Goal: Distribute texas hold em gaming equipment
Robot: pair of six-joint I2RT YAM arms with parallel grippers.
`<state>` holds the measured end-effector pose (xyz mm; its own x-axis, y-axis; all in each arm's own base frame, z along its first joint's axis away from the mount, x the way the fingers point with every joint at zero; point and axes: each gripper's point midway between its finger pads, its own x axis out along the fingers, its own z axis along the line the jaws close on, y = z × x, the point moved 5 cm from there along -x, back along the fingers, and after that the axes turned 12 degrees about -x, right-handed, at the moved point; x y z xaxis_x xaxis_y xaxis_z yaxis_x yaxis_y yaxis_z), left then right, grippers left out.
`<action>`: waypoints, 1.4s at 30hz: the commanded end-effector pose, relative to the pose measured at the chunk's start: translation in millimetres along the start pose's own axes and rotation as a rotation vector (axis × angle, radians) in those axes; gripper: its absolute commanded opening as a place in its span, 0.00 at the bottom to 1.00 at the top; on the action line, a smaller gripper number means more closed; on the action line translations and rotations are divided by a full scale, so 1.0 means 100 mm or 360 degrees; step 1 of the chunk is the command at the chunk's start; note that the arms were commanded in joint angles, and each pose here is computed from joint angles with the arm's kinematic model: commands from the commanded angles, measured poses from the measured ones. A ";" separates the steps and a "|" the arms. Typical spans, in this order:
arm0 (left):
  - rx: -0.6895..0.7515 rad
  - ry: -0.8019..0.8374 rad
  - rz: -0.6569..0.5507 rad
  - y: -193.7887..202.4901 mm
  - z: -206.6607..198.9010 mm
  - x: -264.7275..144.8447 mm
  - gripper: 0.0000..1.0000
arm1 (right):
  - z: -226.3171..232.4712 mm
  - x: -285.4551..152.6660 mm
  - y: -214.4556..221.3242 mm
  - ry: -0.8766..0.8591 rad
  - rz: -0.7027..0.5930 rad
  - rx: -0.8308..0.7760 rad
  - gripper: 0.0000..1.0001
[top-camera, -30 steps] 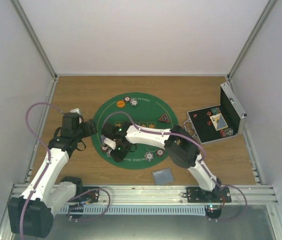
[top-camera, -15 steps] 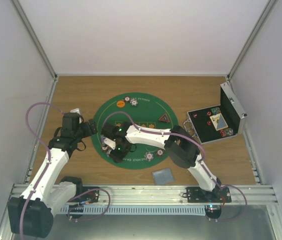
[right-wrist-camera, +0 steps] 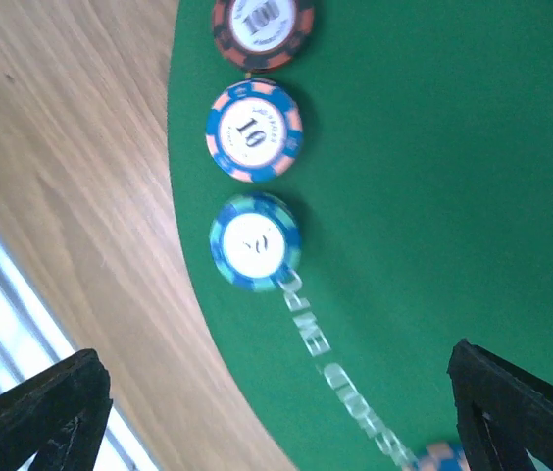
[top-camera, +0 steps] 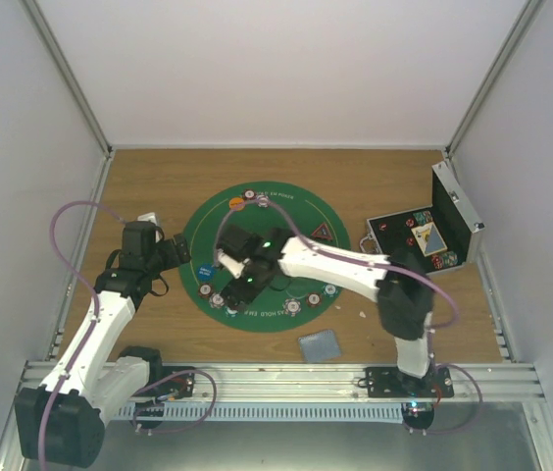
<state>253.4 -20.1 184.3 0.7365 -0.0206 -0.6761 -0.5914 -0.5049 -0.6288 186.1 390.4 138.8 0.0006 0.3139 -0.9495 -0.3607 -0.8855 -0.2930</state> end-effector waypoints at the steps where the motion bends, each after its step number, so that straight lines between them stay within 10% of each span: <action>1: 0.0000 0.0016 -0.0069 -0.05 -0.02 -0.03 0.94 | -0.35 -0.76 0.26 0.0177 -0.0232 0.0385 0.95; 8: 0.0003 0.0007 -0.0052 -0.04 -0.02 -0.01 0.94 | -1.26 -1.08 1.68 0.0533 -0.0122 0.1334 0.95; 17: 0.0005 0.0003 -0.0052 -0.03 -0.02 -0.01 0.94 | -1.34 -0.91 2.90 0.0461 -0.0003 0.2163 0.95; 42: 0.0002 -0.0008 -0.0057 -0.03 -0.01 -0.01 0.94 | -1.37 -0.46 3.39 0.0559 0.0174 0.2384 0.75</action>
<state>252.7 -20.7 185.4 0.7399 -0.0125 -0.6726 -0.5873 -0.4996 -0.6368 188.2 30.2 75.2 0.0423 -0.0137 -0.9990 -0.9522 0.3021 -0.0445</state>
